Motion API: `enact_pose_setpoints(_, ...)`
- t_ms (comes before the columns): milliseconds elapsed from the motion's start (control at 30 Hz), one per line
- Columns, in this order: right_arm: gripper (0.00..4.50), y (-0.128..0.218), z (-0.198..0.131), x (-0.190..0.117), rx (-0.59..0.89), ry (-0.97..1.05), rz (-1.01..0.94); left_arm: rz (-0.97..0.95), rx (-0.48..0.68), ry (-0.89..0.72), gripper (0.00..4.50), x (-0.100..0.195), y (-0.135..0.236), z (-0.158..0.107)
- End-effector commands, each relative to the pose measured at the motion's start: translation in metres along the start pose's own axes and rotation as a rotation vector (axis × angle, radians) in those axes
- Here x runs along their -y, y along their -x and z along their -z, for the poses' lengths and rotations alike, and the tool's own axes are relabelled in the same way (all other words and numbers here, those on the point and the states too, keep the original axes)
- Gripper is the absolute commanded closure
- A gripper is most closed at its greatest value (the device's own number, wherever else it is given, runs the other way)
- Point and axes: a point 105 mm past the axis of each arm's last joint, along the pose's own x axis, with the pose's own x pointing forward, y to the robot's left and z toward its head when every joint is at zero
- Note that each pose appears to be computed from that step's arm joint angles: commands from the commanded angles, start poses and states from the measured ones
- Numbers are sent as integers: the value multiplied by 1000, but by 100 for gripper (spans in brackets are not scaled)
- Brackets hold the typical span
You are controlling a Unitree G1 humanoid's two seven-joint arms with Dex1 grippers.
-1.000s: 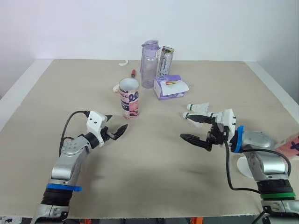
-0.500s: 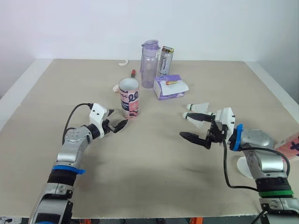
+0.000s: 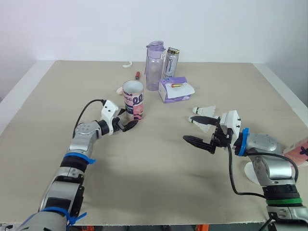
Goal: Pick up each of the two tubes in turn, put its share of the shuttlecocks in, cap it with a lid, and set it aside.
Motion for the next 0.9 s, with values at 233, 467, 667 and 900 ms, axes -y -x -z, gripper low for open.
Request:
enact_pose_setpoints(233, 14, 3, -15, -2, 21, 37, 15, -6, 32, -44, 0, -9, -16, -17)
enact_pose_setpoints(467, 14, 6, -17, -5, 19, 39, 31, -14, 30, -42, 0, -8, -28, -23)
enact_pose_setpoints(667, 14, 8, -18, -8, 19, 38, 49, -22, 47, -24, 0, -9, -35, -29)
enact_pose_setpoints(900, 14, 12, -19, -10, 13, 39, 66, -5, 79, -17, 0, -5, -37, -32)
